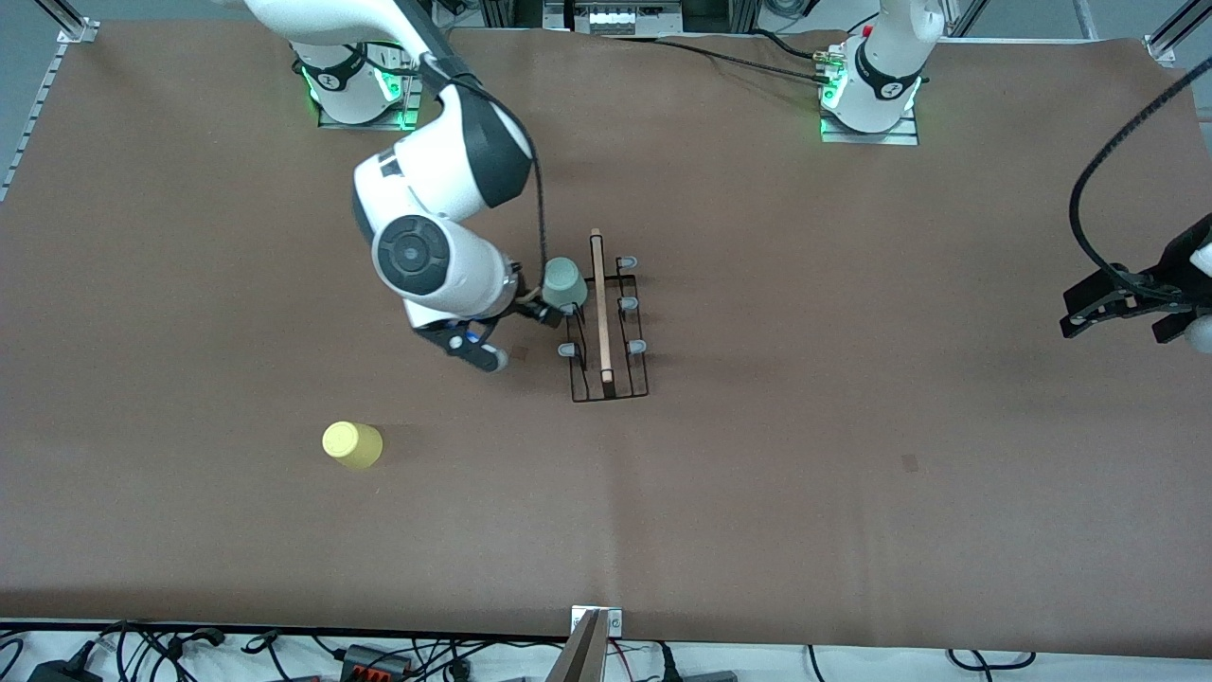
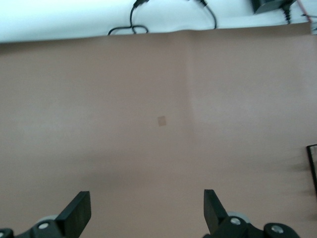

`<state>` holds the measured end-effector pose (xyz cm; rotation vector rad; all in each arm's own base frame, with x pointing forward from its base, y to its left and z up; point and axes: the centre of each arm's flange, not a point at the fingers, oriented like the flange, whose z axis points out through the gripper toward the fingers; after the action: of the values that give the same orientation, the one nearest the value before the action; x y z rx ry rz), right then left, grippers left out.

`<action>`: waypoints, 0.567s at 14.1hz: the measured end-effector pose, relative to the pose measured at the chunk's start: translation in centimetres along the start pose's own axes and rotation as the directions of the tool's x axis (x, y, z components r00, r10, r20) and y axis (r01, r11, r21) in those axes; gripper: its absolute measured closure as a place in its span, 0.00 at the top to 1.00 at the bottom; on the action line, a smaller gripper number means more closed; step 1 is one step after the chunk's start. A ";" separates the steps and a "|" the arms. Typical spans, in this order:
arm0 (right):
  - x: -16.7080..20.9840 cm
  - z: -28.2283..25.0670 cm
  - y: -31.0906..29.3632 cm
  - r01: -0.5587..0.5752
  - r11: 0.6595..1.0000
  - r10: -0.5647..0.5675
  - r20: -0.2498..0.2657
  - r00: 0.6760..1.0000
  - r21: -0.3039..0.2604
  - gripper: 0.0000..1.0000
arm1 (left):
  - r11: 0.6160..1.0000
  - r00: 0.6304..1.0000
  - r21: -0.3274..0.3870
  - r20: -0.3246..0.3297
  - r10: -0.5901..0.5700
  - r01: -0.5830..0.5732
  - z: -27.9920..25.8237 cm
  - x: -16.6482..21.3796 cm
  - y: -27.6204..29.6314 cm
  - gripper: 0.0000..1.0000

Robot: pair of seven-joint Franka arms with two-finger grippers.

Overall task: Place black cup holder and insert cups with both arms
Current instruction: 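Move the right gripper to the yellow cup and grasp it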

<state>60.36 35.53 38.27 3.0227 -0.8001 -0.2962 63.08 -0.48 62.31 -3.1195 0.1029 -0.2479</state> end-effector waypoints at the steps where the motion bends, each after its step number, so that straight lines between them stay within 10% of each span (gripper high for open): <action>1: 2.6 0.0 1.2 -0.022 1.000 0.021 -0.060 0.998 -0.016 1.00 | 1.000 1.000 -0.001 -0.013 0.005 -0.005 -0.7 -0.2 0.6 1.00; 4: 11.0 2.3 4.5 0.027 0.999 -0.032 -0.188 0.982 -0.026 1.00 | 1.000 1.000 0.001 -0.022 -0.022 0.022 -1.8 -1.2 -1.0 1.00; 8: 20.1 4.1 11.0 0.234 0.970 -0.242 -0.221 0.945 -0.061 1.00 | 0.998 0.998 -0.005 0.009 -0.058 0.058 -0.3 -1.9 -4.1 1.00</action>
<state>71.34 16.35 31.16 3.0454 -0.4100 0.0383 61.45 3.77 62.40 -3.1316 0.0126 -0.2342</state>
